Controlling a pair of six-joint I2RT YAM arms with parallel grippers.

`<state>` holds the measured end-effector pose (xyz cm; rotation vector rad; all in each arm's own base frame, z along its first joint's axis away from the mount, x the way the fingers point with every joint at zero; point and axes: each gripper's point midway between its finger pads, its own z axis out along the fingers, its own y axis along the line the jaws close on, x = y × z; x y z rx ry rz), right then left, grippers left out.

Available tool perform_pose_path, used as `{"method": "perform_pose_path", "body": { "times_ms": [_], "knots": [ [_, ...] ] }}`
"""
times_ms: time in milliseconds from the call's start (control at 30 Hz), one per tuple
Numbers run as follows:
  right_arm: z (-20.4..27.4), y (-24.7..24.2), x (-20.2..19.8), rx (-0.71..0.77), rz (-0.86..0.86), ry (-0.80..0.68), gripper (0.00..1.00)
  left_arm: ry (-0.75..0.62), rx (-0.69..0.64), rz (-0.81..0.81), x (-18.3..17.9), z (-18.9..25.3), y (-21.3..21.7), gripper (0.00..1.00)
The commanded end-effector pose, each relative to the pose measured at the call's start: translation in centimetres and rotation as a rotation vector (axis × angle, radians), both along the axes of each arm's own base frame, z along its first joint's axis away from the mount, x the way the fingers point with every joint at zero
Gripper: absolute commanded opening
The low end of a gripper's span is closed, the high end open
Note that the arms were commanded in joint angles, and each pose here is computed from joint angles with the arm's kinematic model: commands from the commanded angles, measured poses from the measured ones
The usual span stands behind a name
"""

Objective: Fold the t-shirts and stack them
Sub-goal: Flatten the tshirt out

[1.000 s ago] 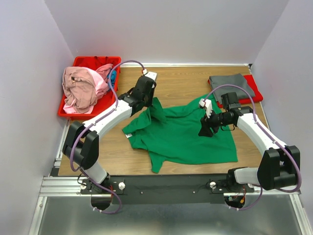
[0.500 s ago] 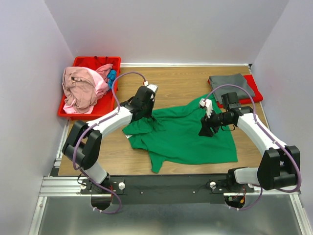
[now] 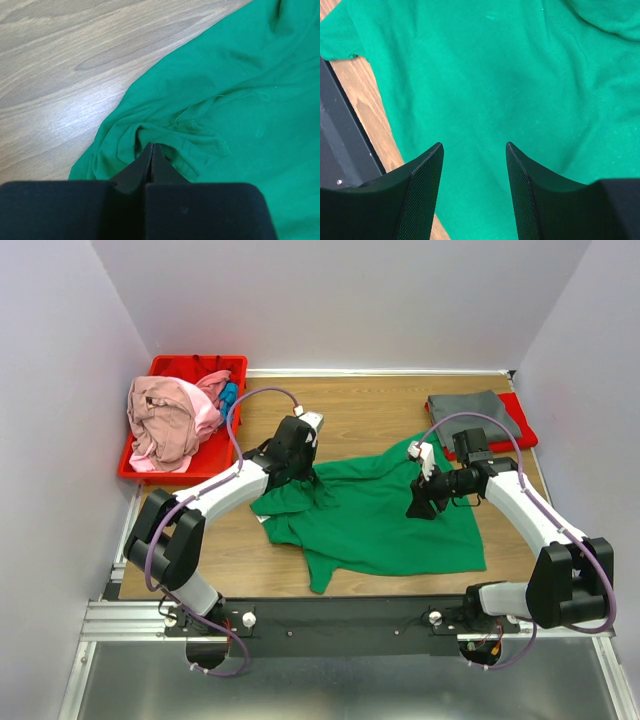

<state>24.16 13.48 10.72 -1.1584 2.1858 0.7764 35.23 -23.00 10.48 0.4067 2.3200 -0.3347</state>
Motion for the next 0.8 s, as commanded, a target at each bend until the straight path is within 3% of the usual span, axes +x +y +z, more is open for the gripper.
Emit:
{"method": "perform_pose_path", "body": {
  "times_ms": [0, 767],
  "knots": [
    [0.05, 0.18, -0.14, 0.022, -0.001, 0.001, 0.6, -0.023, -0.041, -0.024, -0.2, 1.23, -0.5, 0.0],
    [-0.1, 0.19, -0.15, 0.021, -0.002, 0.008, 0.61, -0.008, -0.056, -0.073, -0.7, 0.96, -1.19, 0.0]
  ]
}}
